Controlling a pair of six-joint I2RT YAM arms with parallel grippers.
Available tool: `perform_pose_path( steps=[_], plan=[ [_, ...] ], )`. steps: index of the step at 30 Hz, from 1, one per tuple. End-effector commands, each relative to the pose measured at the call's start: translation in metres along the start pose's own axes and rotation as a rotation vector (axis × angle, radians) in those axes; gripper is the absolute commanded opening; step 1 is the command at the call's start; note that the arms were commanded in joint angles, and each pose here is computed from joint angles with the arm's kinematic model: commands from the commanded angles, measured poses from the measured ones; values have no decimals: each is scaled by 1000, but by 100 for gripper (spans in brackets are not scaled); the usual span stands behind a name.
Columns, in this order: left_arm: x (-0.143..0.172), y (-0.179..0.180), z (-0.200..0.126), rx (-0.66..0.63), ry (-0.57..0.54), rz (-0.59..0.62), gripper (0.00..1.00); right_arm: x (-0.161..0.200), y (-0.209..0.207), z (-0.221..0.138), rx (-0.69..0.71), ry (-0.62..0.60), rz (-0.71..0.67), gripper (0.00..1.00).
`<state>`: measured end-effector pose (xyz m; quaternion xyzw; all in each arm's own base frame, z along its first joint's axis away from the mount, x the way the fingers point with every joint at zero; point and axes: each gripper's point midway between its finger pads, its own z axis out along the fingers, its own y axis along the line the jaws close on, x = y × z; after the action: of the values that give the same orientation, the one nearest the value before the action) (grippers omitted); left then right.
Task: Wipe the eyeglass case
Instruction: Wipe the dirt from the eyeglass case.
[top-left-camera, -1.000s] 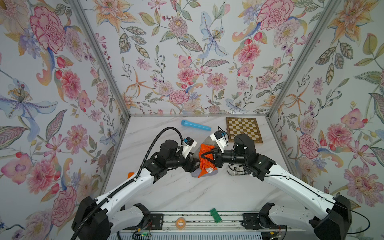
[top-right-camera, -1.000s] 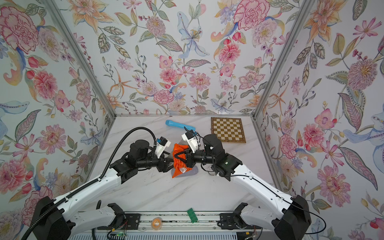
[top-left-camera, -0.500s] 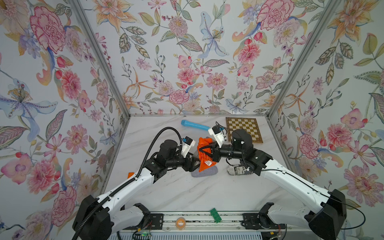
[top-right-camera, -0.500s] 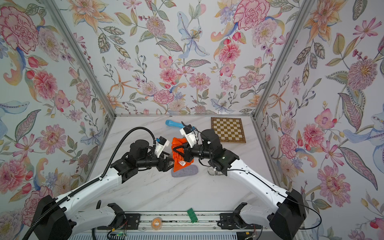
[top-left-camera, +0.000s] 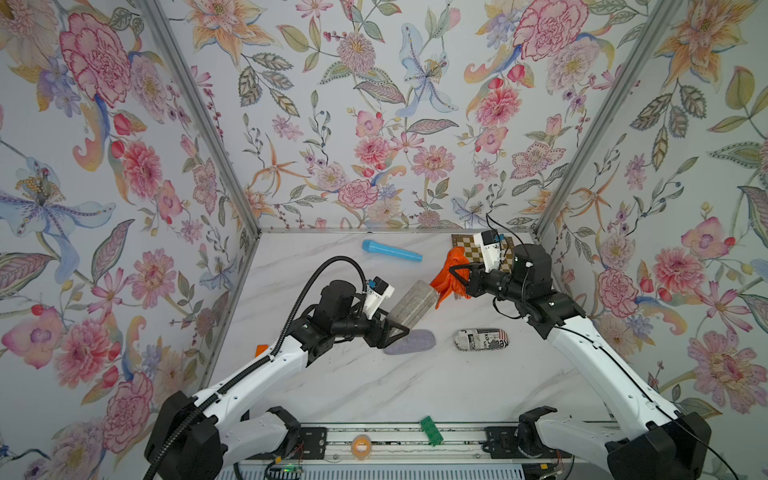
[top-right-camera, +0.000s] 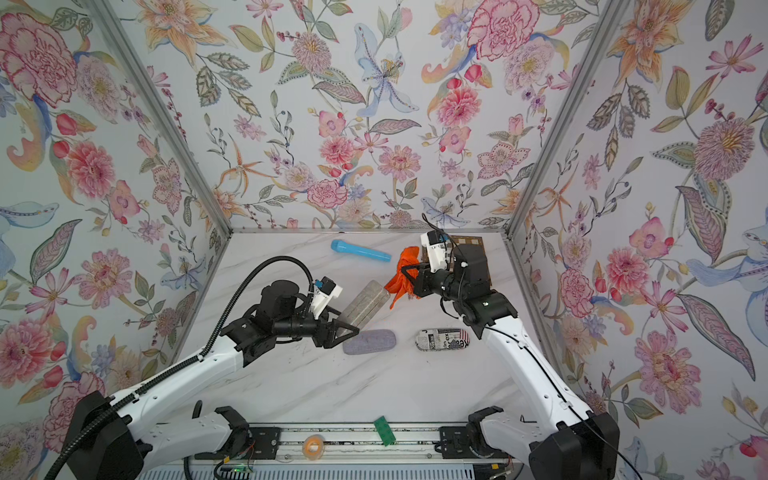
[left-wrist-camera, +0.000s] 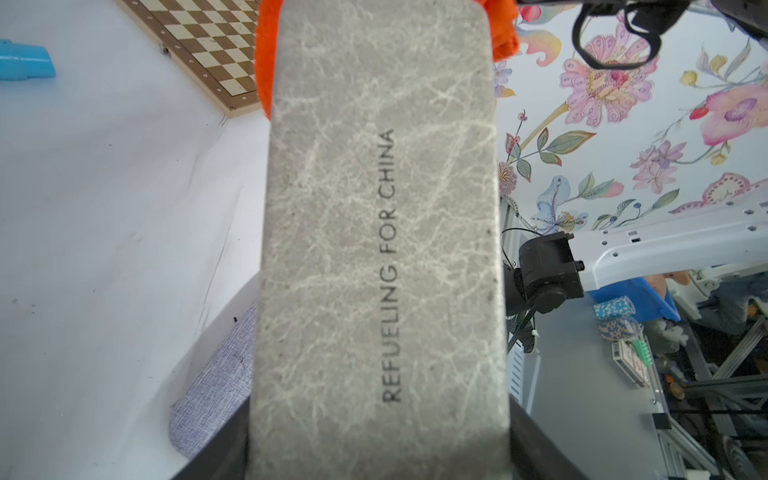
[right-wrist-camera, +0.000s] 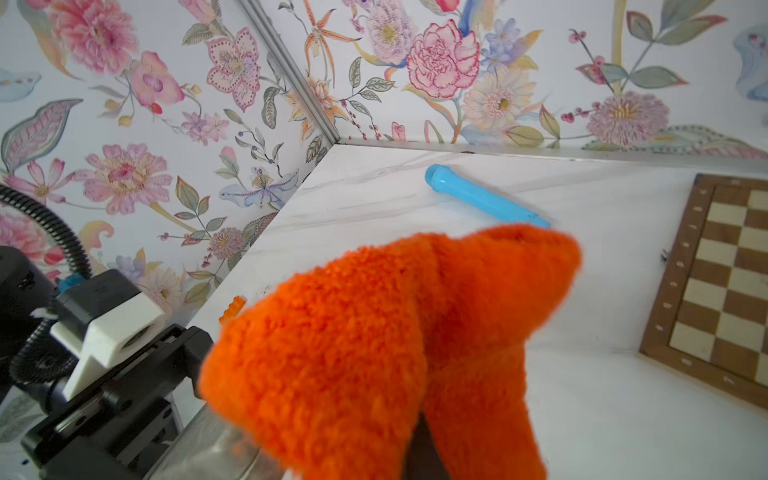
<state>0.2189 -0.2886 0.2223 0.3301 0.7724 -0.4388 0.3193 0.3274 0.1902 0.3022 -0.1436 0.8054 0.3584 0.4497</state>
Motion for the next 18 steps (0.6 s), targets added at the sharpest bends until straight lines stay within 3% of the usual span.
perform_pose_path(
  steps=[1,8,12,18],
  plan=[
    [-15,-15,-13,1,-15,152,46,-18,18,-20,-101,-14,82,0],
    [-16,-16,-17,-33,69,223,46,-22,53,-34,-274,-35,153,0],
    [-23,-23,-13,-12,57,253,47,3,72,-11,-382,13,229,0],
    [-24,-23,-3,-31,87,288,47,25,87,20,-410,80,239,0]
  ],
)
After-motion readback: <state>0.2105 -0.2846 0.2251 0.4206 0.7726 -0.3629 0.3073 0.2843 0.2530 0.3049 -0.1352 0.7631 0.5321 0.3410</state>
